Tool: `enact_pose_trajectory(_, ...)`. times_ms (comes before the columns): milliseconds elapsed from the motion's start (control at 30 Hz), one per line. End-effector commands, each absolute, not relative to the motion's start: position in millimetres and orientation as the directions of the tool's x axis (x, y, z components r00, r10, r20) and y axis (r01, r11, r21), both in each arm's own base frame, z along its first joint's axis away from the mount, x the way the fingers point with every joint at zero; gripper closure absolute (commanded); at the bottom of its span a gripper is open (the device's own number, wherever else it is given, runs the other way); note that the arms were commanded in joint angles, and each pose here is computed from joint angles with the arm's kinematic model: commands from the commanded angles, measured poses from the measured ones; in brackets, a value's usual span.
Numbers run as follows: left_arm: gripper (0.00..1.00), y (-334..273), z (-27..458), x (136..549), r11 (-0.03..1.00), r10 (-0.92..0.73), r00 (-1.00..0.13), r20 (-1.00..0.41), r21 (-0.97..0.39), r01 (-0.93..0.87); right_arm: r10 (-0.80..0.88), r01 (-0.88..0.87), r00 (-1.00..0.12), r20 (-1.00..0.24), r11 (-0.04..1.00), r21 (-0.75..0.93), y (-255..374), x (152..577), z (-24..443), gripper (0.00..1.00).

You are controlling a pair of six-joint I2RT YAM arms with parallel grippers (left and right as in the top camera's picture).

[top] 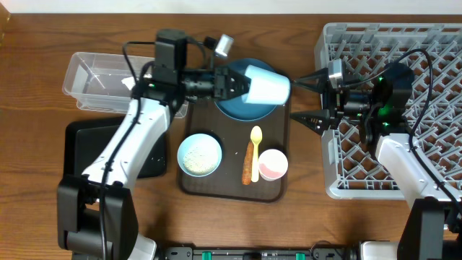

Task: Sort waste into correct bins and load items into the dishwasher rack
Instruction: 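Hand the light-blue cup from the left gripper to the right gripper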

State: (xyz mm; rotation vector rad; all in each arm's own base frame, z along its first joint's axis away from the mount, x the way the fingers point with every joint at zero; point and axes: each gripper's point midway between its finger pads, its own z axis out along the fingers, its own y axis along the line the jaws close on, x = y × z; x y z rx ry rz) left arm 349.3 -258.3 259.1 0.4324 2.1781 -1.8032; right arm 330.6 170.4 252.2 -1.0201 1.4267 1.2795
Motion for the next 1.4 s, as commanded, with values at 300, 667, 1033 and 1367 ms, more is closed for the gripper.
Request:
enact_pose_trajectory(300, 0.94, -276, 254, 344, 0.192, 0.072, -0.912, -0.403, -0.892, 0.409, 0.001, -0.994, -0.095, -0.995, 0.054, 0.095, 203, 322, 270, 0.09)
enact_pose_trajectory(667, 0.94, -276, 254, 345, 0.195, 0.069, -0.914, -0.401, -0.893, 0.406, 0.013, -1.000, 0.002, -1.000, 0.023, -0.001, 215, 315, 281, 0.18)
enact_pose_trajectory(1033, 0.94, -276, 254, 345, 0.196, 0.069, -0.915, -0.398, -0.894, 0.404, 0.013, -1.000, 0.001, -1.000, 0.023, -0.001, 215, 315, 281, 0.33)
enact_pose_trajectory(1367, 0.88, -275, 252, 349, 0.219, 0.053, -0.914, -0.403, -0.888, 0.404, 0.009, -0.999, -0.029, -1.000, 0.024, 0.029, 215, 315, 278, 0.44)
